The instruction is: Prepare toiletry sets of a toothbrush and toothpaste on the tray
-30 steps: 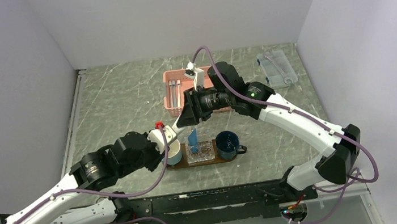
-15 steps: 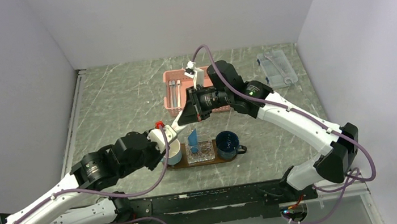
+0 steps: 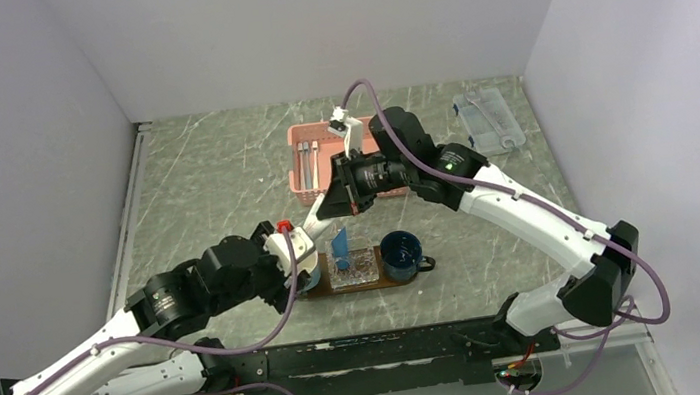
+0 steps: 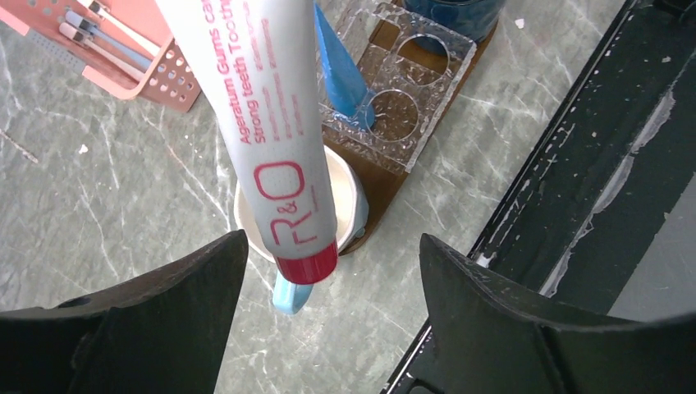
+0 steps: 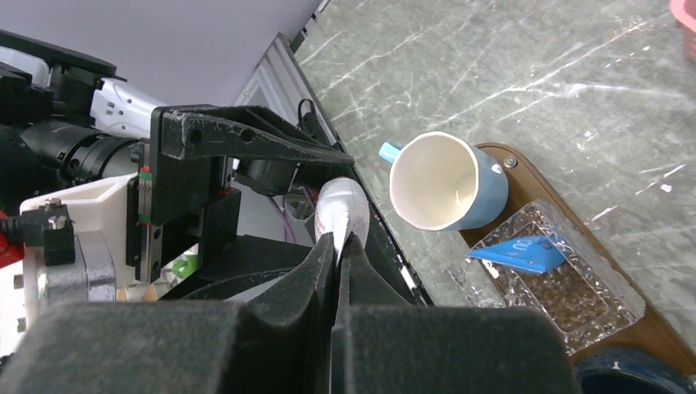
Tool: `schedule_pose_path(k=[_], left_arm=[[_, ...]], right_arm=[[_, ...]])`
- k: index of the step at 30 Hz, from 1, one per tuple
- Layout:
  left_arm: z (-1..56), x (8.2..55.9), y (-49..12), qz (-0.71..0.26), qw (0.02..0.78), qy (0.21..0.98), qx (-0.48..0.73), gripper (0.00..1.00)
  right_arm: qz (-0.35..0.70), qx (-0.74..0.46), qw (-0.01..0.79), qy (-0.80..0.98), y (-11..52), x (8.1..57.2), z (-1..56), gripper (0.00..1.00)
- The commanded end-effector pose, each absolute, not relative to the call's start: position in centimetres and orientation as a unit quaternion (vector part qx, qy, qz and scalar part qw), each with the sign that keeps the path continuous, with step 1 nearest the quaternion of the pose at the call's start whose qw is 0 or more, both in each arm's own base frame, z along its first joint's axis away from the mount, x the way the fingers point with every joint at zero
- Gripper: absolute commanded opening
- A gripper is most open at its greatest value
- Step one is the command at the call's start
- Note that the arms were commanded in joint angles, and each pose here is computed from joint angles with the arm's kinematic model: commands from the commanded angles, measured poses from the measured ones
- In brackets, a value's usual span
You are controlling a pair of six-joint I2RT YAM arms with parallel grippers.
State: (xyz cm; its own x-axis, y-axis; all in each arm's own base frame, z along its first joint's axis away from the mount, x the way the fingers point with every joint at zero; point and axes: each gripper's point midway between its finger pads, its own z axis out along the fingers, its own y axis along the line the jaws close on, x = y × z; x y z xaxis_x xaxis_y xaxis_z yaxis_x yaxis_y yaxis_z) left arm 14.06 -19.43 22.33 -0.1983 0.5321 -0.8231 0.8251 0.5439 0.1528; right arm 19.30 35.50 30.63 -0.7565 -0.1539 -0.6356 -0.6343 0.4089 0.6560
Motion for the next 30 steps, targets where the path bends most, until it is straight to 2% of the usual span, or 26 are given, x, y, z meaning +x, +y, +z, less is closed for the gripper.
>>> schedule_pose_path(k=[1, 6, 10, 21, 30], left_arm=[[23.7, 13.6, -20.4, -0.196, 0.467, 0.734, 0.452, 0.85], [23.7, 13.8, -20.7, -0.199, 0.467, 0.736, 0.447, 0.90], [23.2, 13.7, -21.1, -0.201, 0.453, 0.745, 0.446, 0.99], [25.8, 14.3, -19.5, -0.211, 0.503, 0.747, 0.379, 0.99], [27.8, 14.9, -17.3, -0.209, 0.552, 0.741, 0.319, 0.98]], right_arm=[[0.488, -0.263, 0.311, 0.772, 34.2, 19.0, 34.4, 0.00], [0.448, -0.269, 0.344, 0.780, 32.2, 19.1, 34.6, 0.00], [0.419, -0.278, 0.378, 0.777, 30.2, 18.9, 35.2, 0.00], [0.327, -0.284, 0.437, 0.788, 25.2, 18.9, 35.3, 0.00], [0.277, -0.302, 0.431, 0.804, 24.1, 18.9, 33.0, 0.00]])
